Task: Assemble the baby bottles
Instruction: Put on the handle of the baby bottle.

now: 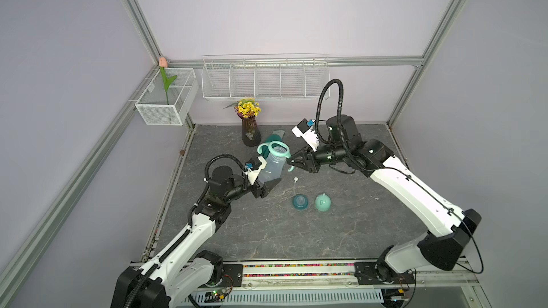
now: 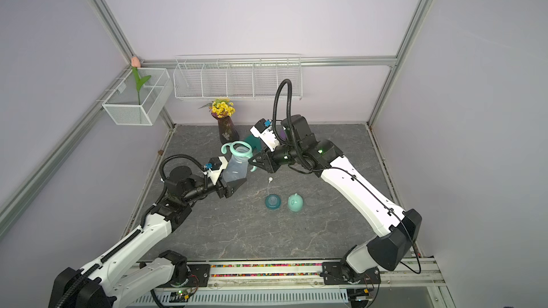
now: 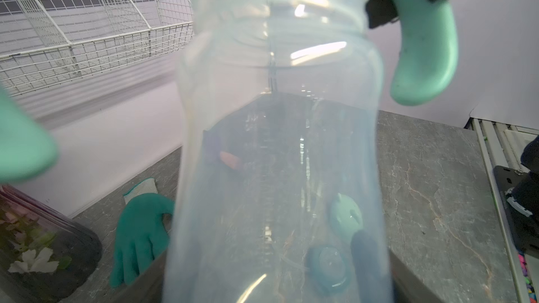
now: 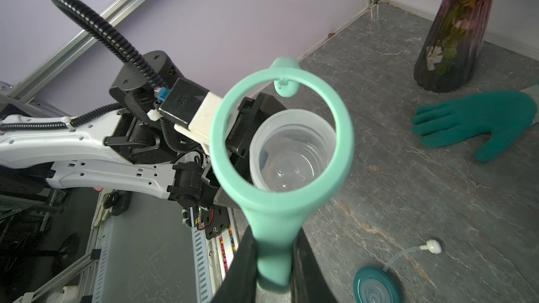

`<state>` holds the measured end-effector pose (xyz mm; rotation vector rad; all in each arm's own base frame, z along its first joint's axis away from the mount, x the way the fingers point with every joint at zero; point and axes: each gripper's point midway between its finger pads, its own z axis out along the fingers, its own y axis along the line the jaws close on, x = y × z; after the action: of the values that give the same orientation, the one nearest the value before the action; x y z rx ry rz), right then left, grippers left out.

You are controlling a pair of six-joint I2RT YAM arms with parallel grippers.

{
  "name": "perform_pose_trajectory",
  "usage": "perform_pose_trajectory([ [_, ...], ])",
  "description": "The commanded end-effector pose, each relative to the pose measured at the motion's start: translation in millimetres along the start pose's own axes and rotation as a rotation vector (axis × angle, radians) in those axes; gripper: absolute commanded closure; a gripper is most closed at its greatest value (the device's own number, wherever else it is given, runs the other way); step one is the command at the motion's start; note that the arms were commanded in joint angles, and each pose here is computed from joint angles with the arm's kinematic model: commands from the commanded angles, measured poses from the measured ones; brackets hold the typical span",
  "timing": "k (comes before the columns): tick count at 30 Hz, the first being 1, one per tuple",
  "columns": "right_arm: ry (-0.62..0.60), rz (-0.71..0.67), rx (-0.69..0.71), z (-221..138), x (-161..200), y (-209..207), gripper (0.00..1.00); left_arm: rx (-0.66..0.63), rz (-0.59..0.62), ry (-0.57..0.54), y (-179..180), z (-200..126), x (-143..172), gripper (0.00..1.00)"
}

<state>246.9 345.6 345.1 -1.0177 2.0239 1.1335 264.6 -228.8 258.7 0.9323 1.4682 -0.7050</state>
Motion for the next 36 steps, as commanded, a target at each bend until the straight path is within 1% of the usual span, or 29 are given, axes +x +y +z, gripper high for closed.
perform_pose_trajectory([
  [1, 0.040, -0.002, -0.043, 8, 14, 4, 0.93, -0.002, 0.046, -0.049, 3, -1, -22, 1.00],
  [4, 0.041, 0.005, -0.043, 11, 18, 3, 0.93, -0.004, 0.051, -0.055, 3, -2, -24, 1.00],
  [12, 0.004, -0.002, 0.078, 7, 13, -18, 0.93, 0.014, 0.051, -0.064, -1, -3, -27, 1.00],
  [17, -0.023, 0.017, 0.102, 2, 10, -25, 0.93, 0.008, 0.052, -0.068, 0, -3, -28, 1.00],
  [25, -0.009, 0.060, 0.009, 20, 17, -13, 0.93, -0.036, 0.051, -0.068, 8, -4, -30, 1.00],
  [36, 0.026, 0.107, -0.023, 31, 27, -11, 0.93, -0.084, 0.064, -0.096, 13, -8, -34, 1.00],
])
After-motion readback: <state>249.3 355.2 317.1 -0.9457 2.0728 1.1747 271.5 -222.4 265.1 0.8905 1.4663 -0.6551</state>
